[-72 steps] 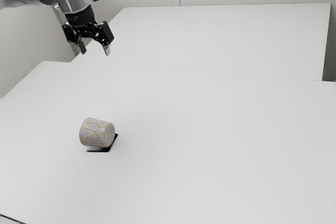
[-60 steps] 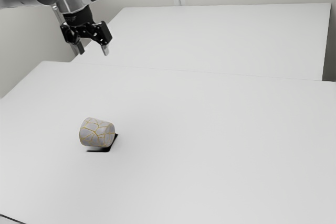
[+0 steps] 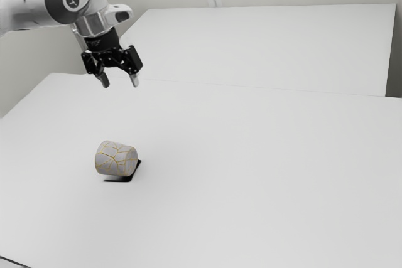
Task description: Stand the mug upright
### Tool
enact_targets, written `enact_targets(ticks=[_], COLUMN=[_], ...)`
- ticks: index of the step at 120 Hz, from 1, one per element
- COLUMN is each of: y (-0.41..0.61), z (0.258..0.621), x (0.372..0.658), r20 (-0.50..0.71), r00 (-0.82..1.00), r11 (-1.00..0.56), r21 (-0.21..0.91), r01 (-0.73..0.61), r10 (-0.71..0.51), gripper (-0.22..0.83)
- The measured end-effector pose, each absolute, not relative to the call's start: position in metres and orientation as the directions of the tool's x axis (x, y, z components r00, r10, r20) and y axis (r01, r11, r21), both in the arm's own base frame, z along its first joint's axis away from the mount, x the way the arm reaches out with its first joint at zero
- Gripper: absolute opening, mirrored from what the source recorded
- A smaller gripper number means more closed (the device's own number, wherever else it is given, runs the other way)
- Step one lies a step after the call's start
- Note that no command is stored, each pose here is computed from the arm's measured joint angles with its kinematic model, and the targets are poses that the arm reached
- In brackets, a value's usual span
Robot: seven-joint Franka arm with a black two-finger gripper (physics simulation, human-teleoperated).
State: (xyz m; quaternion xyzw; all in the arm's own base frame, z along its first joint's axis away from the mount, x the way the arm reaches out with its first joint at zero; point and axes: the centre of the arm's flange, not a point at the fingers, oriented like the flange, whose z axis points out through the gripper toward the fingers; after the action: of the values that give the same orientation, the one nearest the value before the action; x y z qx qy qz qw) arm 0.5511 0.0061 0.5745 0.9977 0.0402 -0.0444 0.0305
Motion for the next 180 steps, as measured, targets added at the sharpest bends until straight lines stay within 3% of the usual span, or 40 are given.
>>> enact_targets(ticks=[38,73,99,151,180], y=[0.008,0.094,0.102,0.170,0.207], z=[0.527,0.492,0.465,0.419,0.384], x=[0.545,0.524,0.514,0.468,0.463], r20=[-0.087,-0.067,-0.039,0.018,0.039], r00=[0.995,0.981,0.992,0.993,0.996], r11=[-0.986,-0.955,-0.947,-0.903,-0.878], r21=[0.150,0.229,0.294,0.419,0.476], r01=[0.067,0.191,0.127,0.096,0.051], r10=[0.055,0.181,0.121,0.113,0.079], gripper=[0.62,0.62,0.61,0.62,0.62])
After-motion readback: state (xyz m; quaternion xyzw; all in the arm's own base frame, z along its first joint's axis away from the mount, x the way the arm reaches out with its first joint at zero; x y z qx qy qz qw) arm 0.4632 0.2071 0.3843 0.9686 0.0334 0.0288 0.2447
